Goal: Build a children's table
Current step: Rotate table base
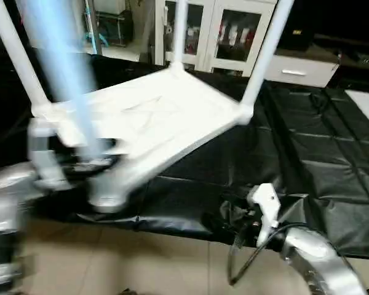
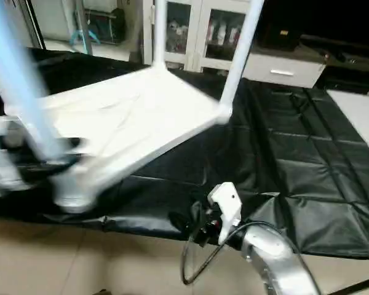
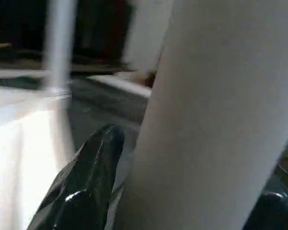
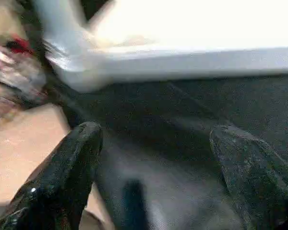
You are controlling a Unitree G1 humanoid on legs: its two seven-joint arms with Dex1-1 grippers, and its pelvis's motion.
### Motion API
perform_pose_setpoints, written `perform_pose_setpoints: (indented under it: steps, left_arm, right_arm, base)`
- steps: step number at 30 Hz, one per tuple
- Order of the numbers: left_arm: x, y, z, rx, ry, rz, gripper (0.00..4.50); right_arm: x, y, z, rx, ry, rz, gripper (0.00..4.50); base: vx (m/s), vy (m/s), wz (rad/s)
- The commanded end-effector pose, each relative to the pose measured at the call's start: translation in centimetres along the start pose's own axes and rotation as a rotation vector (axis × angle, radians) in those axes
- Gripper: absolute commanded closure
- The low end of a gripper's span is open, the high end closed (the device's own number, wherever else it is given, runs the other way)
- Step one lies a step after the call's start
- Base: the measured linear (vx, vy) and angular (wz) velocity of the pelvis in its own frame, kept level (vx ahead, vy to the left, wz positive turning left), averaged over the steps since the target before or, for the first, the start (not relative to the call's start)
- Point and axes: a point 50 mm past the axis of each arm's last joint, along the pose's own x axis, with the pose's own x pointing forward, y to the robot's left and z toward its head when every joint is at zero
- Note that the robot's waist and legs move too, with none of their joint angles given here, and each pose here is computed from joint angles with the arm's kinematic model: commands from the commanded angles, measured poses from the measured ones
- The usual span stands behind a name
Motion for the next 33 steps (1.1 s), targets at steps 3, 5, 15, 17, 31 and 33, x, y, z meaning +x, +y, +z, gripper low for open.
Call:
perform_pose_setpoints:
  steps: [3, 5, 15, 17, 31, 33]
  left_arm:
    - [5.2, 0.0, 0.4, 0.050, -0.010, -0.105, 1.57]
    - [9.0, -0.3, -0.3, 0.054, -0.005, -0.172, 1.57]
    - [18.0, -0.9, -3.7, 0.152, 0.095, -0.045, 1.57]
    - [19.3, -0.7, -4.1, 0.193, 0.105, 0.053, 1.57]
    - [13.1, 1.2, -4.1, 0.239, 0.379, -0.152, 1.57]
    - [11.5, 1.3, -4.1, 0.193, 0.424, -0.201, 1.57]
  right_arm:
    - [-1.1, 0.6, 2.2, 0.067, -0.073, 0.118, 0.60]
    - [-1.6, 1.1, 2.7, 0.076, -0.070, 0.170, 0.60]
    - [-2.4, 1.0, 3.0, 0.087, -0.062, 0.139, 0.60]
    - [-2.4, 0.7, 3.2, 0.080, -0.075, 0.114, 0.60]
    - [-2.7, 0.1, 3.5, 0.057, -0.094, 0.039, 0.60]
    - [-2.8, 0.1, 3.4, 0.059, -0.093, 0.038, 0.60]
  base:
    - [0.000, 0.000, 0.00]
    - [0.000, 0.000, 0.00]
    - [0.000, 0.000, 0.00]
    - [0.000, 0.000, 0.00]
    - [0.000, 0.000, 0.00]
    - [0.000, 0.000, 0.00]
